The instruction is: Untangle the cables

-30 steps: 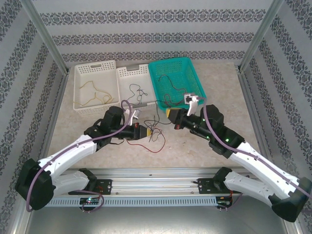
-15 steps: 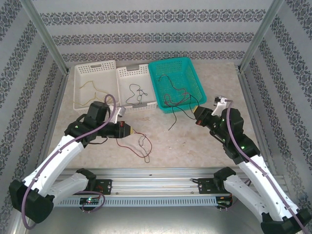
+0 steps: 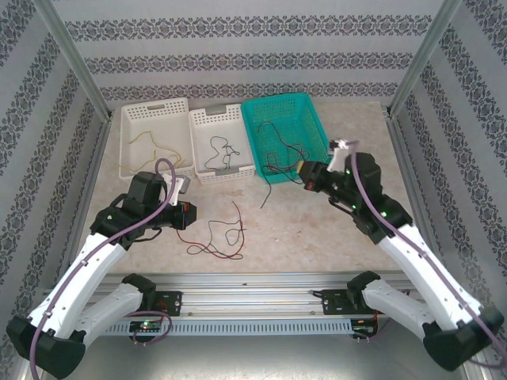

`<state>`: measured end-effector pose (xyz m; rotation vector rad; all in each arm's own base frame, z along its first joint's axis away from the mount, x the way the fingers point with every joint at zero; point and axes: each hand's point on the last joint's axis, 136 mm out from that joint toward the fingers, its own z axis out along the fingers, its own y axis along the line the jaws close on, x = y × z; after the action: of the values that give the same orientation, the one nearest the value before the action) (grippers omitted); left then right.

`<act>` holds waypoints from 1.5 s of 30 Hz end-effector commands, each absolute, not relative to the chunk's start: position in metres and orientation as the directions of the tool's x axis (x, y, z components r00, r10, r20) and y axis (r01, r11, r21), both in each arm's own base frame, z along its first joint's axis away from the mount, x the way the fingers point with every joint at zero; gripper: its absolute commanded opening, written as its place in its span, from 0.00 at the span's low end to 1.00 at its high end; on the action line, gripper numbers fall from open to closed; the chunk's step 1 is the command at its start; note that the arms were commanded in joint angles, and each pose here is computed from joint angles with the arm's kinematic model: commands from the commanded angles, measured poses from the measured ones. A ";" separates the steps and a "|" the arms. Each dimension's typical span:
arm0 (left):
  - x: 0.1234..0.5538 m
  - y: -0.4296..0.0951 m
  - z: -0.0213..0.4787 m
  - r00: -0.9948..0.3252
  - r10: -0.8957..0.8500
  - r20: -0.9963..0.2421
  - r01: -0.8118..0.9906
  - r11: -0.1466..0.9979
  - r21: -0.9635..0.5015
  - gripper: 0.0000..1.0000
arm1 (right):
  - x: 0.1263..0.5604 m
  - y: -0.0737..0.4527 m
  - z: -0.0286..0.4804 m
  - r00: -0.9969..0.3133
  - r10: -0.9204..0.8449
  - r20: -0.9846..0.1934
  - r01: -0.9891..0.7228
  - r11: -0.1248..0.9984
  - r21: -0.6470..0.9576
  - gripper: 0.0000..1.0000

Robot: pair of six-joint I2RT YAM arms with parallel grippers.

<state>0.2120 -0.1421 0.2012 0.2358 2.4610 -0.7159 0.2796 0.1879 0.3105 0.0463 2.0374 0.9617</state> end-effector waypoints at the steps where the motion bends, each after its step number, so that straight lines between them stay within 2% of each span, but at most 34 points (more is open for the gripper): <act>1: 0.222 -0.134 0.201 -0.794 0.018 -0.608 0.316 0.866 -0.388 0.00 | 0.291 0.222 0.339 -0.596 0.285 -0.751 -0.417 0.690 0.592 0.00; 9: 0.224 -0.117 0.208 -0.744 -0.020 -0.668 0.274 0.903 -0.332 0.00 | 0.361 0.296 0.335 -0.662 0.197 -0.723 -0.449 0.667 0.594 0.00; 16: 0.225 -0.111 0.209 -0.730 -0.024 -0.683 0.257 0.917 -0.306 0.00 | 0.433 0.343 0.288 -0.742 0.115 -0.660 -0.399 0.716 0.573 0.00; 24: 0.225 -0.105 0.211 -0.717 -0.027 -0.697 0.242 0.927 -0.286 0.16 | 0.496 0.360 0.218 -0.810 0.040 -0.585 -0.313 0.814 0.490 0.00; 27: 0.224 -0.104 0.211 -0.715 -0.029 -0.698 0.240 0.928 -0.284 0.25 | 0.511 0.357 0.198 -0.828 0.039 -0.560 -0.272 0.844 0.462 0.00; 34: 0.224 -0.104 0.211 -0.714 -0.029 -0.700 0.241 0.928 -0.284 0.33 | 0.530 0.342 0.170 -0.841 0.028 -0.540 -0.219 0.895 0.388 0.00; 45: 0.223 -0.104 0.211 -0.714 -0.028 -0.700 0.242 0.928 -0.284 0.36 | 0.528 0.340 0.173 -0.838 0.012 -0.546 -0.234 0.896 0.379 0.05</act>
<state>0.2206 -0.1076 0.2085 0.1503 2.3516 -0.4830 0.5282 0.3415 0.1605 -0.1382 2.5270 0.6091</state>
